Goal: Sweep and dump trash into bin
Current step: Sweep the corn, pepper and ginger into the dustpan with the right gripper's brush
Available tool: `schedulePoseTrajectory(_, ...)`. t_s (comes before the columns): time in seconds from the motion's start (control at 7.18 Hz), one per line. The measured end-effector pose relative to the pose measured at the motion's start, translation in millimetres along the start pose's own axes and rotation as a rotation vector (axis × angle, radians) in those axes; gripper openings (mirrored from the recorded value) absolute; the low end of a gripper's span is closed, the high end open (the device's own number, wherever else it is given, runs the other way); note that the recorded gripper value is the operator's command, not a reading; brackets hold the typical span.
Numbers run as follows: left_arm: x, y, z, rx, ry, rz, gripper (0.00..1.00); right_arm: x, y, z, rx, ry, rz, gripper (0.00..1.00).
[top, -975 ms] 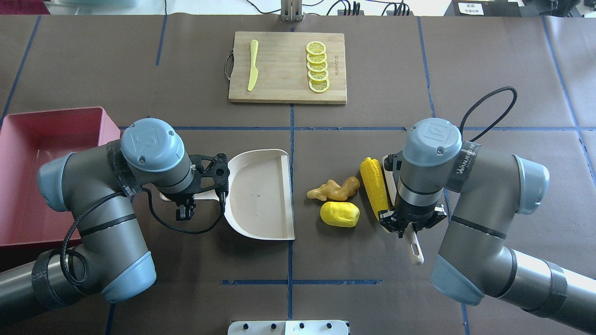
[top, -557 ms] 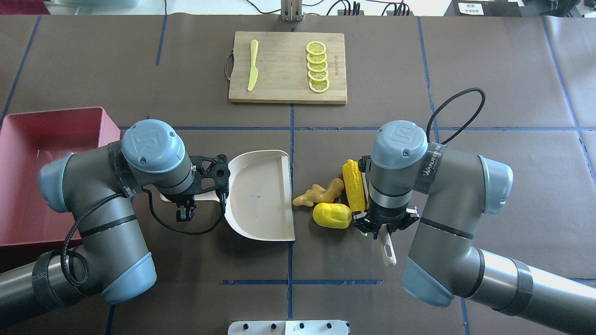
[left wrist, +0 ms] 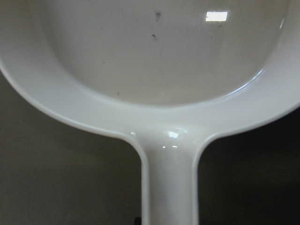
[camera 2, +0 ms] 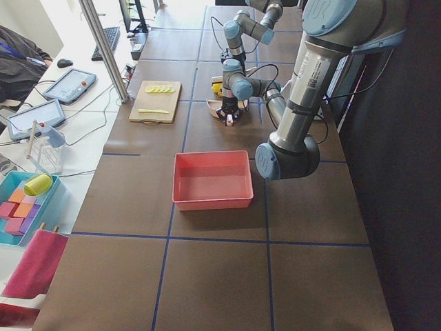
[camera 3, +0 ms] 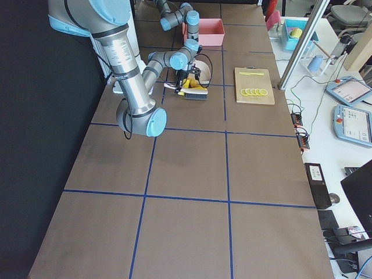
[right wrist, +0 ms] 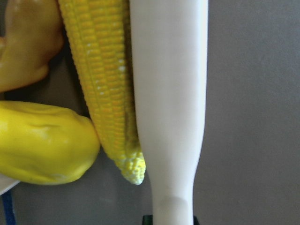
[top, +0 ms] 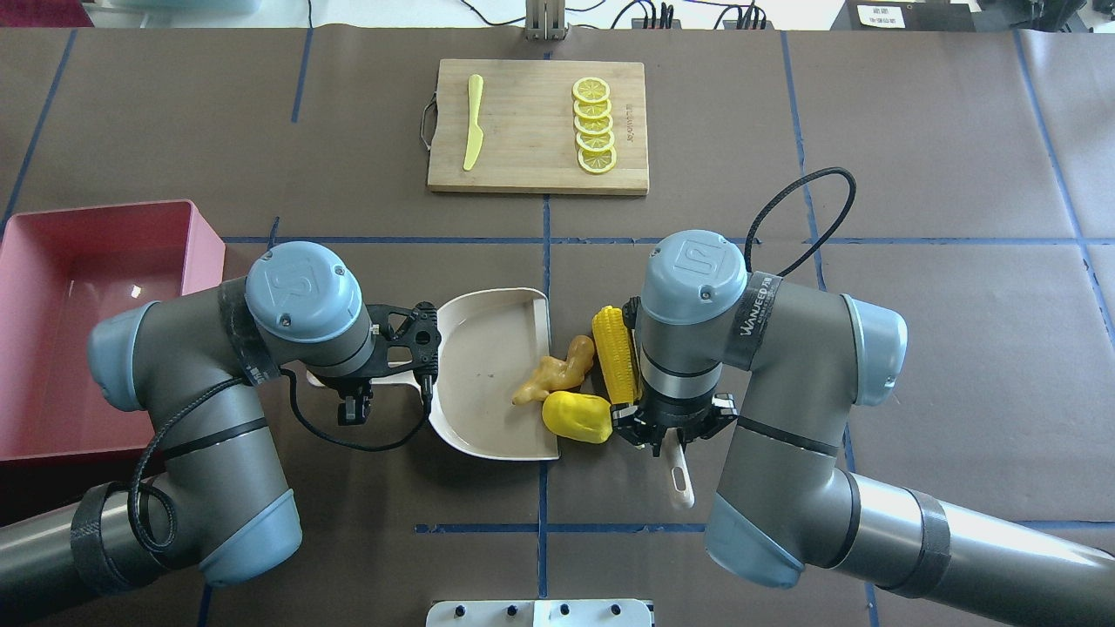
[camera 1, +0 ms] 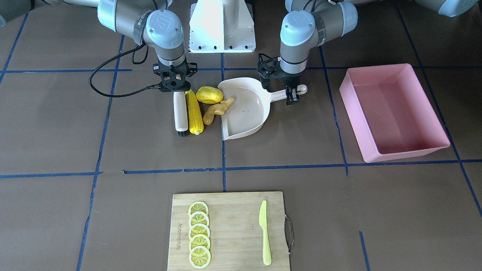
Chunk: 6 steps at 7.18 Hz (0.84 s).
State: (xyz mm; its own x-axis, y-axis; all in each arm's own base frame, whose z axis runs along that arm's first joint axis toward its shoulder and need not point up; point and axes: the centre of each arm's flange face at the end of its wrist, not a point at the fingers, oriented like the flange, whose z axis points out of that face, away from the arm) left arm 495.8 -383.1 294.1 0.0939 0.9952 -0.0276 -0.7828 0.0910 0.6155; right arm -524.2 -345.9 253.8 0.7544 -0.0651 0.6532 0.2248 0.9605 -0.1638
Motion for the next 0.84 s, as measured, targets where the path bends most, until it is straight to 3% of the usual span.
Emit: schedulePoseTrajectory(0.84, 2.6, -4.7, 3.3, -0.011, -0.006, 0.003, 0.00, -91.1, -6.6, -9.4, -0.009, -0.031, 0.006, 0.00)
